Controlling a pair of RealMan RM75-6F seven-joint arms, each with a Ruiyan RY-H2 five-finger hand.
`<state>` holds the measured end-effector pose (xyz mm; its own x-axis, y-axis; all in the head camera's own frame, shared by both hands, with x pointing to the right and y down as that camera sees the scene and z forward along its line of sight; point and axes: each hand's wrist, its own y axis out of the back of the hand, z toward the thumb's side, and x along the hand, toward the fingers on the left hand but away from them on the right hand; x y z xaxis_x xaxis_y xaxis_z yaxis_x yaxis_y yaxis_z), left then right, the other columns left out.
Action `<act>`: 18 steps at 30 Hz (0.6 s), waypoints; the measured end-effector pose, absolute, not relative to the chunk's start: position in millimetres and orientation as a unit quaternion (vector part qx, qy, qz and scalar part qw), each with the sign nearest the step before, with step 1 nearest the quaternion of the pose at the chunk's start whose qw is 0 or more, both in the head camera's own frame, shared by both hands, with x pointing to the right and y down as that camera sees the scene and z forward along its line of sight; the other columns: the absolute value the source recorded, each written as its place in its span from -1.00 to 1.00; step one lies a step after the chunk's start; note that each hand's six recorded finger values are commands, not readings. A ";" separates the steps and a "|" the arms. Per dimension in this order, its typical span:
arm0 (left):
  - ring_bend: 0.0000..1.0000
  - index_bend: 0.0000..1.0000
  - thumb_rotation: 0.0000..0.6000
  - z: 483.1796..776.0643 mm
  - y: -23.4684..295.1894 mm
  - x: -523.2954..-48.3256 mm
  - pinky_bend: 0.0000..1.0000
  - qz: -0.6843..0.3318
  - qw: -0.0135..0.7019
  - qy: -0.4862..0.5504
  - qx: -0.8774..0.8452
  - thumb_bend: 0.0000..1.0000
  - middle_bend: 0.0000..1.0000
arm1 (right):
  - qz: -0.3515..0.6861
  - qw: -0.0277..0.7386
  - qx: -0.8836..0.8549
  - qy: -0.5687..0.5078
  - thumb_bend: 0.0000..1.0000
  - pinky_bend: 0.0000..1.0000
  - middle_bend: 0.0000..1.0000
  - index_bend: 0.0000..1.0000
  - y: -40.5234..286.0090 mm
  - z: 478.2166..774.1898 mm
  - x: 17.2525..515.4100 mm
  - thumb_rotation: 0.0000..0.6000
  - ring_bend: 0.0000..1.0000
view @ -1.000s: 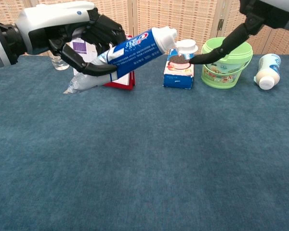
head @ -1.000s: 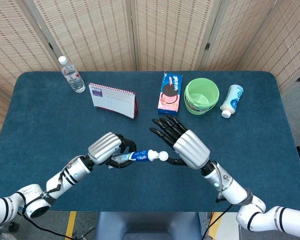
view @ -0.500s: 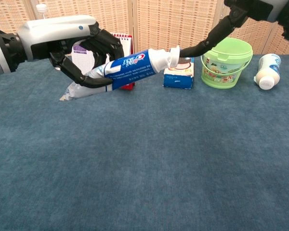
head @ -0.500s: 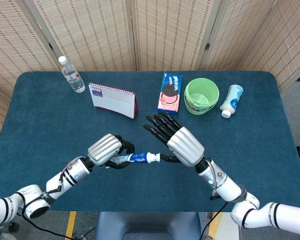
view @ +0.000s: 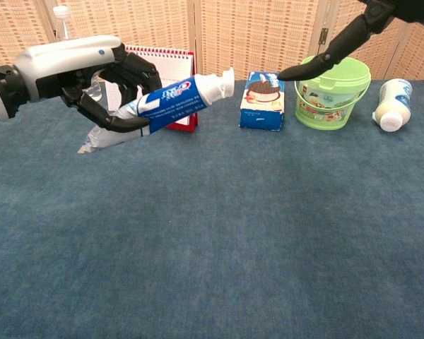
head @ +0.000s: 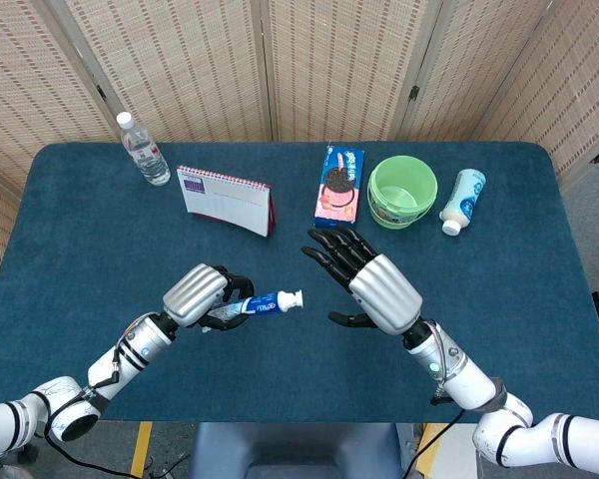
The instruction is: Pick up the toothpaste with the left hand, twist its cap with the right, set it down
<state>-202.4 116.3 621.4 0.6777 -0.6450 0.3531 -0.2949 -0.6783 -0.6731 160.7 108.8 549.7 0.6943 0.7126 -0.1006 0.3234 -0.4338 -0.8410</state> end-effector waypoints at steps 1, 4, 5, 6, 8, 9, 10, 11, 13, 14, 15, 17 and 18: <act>0.48 0.48 1.00 622.0 116.1 -204.6 0.04 -0.296 0.293 0.276 -0.866 0.16 0.64 | 0.230 0.417 -0.821 -0.316 -1.00 -1.00 -1.00 -1.00 109.8 550.8 161.5 0.74 -1.00; 0.48 0.48 1.00 621.7 116.2 -207.3 0.04 -0.292 0.292 0.283 -0.866 0.16 0.64 | 0.235 0.385 -0.836 -0.313 -1.00 -1.00 -1.00 -1.00 112.0 555.5 163.6 0.36 -1.00; 0.48 0.48 1.00 620.5 116.1 -206.8 0.04 -0.290 0.293 0.284 -0.866 0.16 0.64 | 0.235 0.376 -0.840 -0.313 -1.00 -1.00 -1.00 -1.00 112.3 556.9 163.7 0.17 -1.00; 0.48 0.48 1.00 619.8 116.2 -206.2 0.04 -0.288 0.294 0.284 -0.866 0.16 0.64 | 0.235 0.366 -0.844 -0.312 -1.00 -1.00 -1.00 -1.00 112.7 558.9 163.3 -0.08 -1.00; 0.48 0.48 1.00 618.1 116.2 -204.4 0.04 -0.286 0.294 0.285 -0.866 0.16 0.64 | 0.235 0.353 -0.851 -0.312 -1.00 -1.00 -1.00 -1.00 113.5 561.6 161.7 -0.51 -1.00; 0.48 0.48 1.00 616.9 116.1 -203.0 0.04 -0.283 0.295 0.286 -0.867 0.16 0.64 | 0.233 0.344 -0.855 -0.311 -1.00 -1.00 -1.00 -1.00 114.0 563.1 160.4 -0.63 -1.00; 0.48 0.48 1.00 616.3 116.0 -202.2 0.04 -0.282 0.295 0.287 -0.867 0.16 0.64 | 0.232 0.338 -0.858 -0.311 -1.00 -1.00 -1.00 -1.00 114.3 564.1 159.2 -0.70 -1.00; 0.48 0.48 1.00 615.9 116.0 -201.1 0.04 -0.281 0.296 0.287 -0.866 0.16 0.64 | 0.230 0.331 -0.860 -0.311 -1.00 -1.00 -1.00 -1.00 114.6 565.1 158.0 -0.77 -1.00; 0.48 0.48 1.00 615.2 115.9 -199.3 0.04 -0.280 0.295 0.289 -0.867 0.16 0.64 | 0.227 0.318 -0.866 -0.311 -1.00 -1.00 -1.00 -1.00 115.2 567.8 155.0 -0.85 -1.00; 0.48 0.48 1.00 614.9 115.6 -198.3 0.04 -0.279 0.295 0.290 -0.867 0.16 0.64 | 0.226 0.312 -0.869 -0.311 -1.00 -1.00 -1.00 -1.00 115.6 568.8 153.7 -0.88 -1.00; 0.48 0.48 1.00 614.5 115.2 -197.7 0.04 -0.279 0.295 0.291 -0.867 0.16 0.64 | 0.224 0.305 -0.872 -0.312 -1.00 -1.00 -1.00 -1.00 116.0 570.2 152.2 -0.90 -1.00; 0.48 0.48 1.00 613.6 114.3 -196.3 0.04 -0.277 0.294 0.293 -0.867 0.16 0.64 | 0.222 0.294 -0.876 -0.312 -1.00 -1.00 -1.00 -1.00 116.7 572.5 149.7 -0.92 -1.00; 0.48 0.48 1.00 613.2 114.0 -195.6 0.04 -0.276 0.293 0.295 -0.867 0.16 0.64 | 0.219 0.288 -0.878 -0.312 -1.00 -1.00 -1.00 -1.00 117.0 574.3 147.7 -0.92 -1.00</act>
<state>-195.6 114.0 613.2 0.6736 -0.6727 0.3062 -0.3493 -0.6548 -0.6702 147.7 117.0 574.3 0.7086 0.6750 -0.2056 0.4223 -0.6392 -0.6427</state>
